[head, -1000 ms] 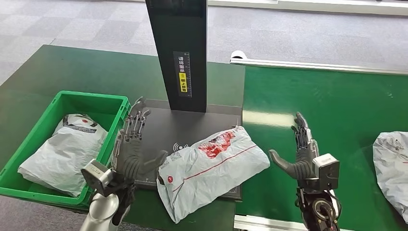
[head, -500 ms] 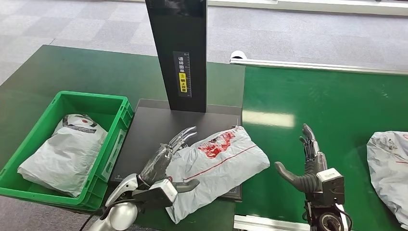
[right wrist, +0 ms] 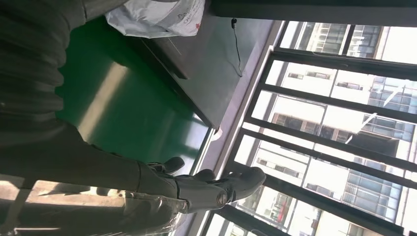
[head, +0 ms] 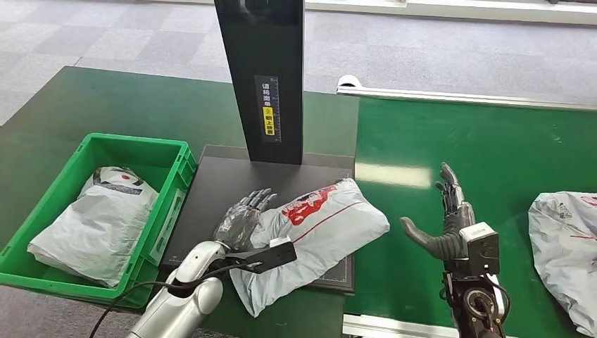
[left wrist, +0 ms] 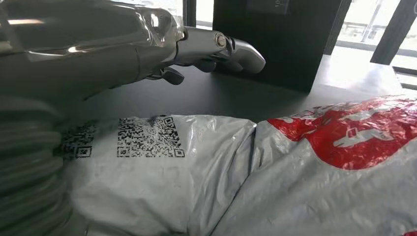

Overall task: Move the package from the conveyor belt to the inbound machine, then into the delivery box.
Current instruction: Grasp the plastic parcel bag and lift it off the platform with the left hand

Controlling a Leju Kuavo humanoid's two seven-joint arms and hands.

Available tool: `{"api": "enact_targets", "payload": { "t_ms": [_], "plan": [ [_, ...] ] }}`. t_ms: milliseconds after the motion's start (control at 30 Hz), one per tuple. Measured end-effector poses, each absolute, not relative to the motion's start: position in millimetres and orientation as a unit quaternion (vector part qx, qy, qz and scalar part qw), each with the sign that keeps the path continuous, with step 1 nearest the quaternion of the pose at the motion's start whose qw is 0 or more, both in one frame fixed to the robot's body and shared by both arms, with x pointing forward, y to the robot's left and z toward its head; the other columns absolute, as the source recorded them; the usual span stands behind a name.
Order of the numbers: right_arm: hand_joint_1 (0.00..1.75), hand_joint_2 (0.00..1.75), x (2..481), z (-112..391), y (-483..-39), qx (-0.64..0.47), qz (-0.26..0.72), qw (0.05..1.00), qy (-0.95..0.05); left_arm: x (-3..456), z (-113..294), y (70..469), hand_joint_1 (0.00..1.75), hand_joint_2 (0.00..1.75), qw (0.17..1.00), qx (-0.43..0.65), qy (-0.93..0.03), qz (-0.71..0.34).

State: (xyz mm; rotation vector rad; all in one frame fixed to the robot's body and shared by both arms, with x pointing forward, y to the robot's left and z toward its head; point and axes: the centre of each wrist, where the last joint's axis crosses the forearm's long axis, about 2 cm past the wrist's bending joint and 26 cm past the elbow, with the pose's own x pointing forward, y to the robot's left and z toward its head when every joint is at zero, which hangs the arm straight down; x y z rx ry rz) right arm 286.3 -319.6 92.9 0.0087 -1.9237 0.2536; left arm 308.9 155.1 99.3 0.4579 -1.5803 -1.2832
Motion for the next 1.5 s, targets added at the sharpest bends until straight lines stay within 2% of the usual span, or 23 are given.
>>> {"api": "enact_targets", "payload": {
  "t_ms": [133, 867, 1000, 1267, 1500],
  "plan": [
    [0.00, 1.75, 298, 95, -317, 0.006, 0.111, 0.565, -0.817, 321, 96, 153, 0.00, 1.75, 0.512, 0.194, -0.626, -0.555],
    [0.00, 1.75, 299, 89, -314, 0.009, 0.112, 0.575, -0.811, 325, 95, 150, 0.03, 1.75, 0.518, 0.192, -0.620, -0.556],
    [0.00, 1.75, 299, 89, -314, 0.009, 0.113, 0.575, -0.811, 324, 94, 151, 1.72, 1.75, 0.515, 0.185, -0.626, -0.555],
    [0.00, 1.75, 300, 89, -312, 0.009, 0.115, 0.575, -0.810, 316, 93, 156, 1.75, 1.75, 0.500, 0.140, -0.684, -0.512],
    [0.00, 1.75, 305, 94, -312, 0.009, 0.113, 0.569, -0.815, 315, 106, 167, 1.75, 1.75, 0.496, 0.132, -0.759, -0.399]
  ]
}}
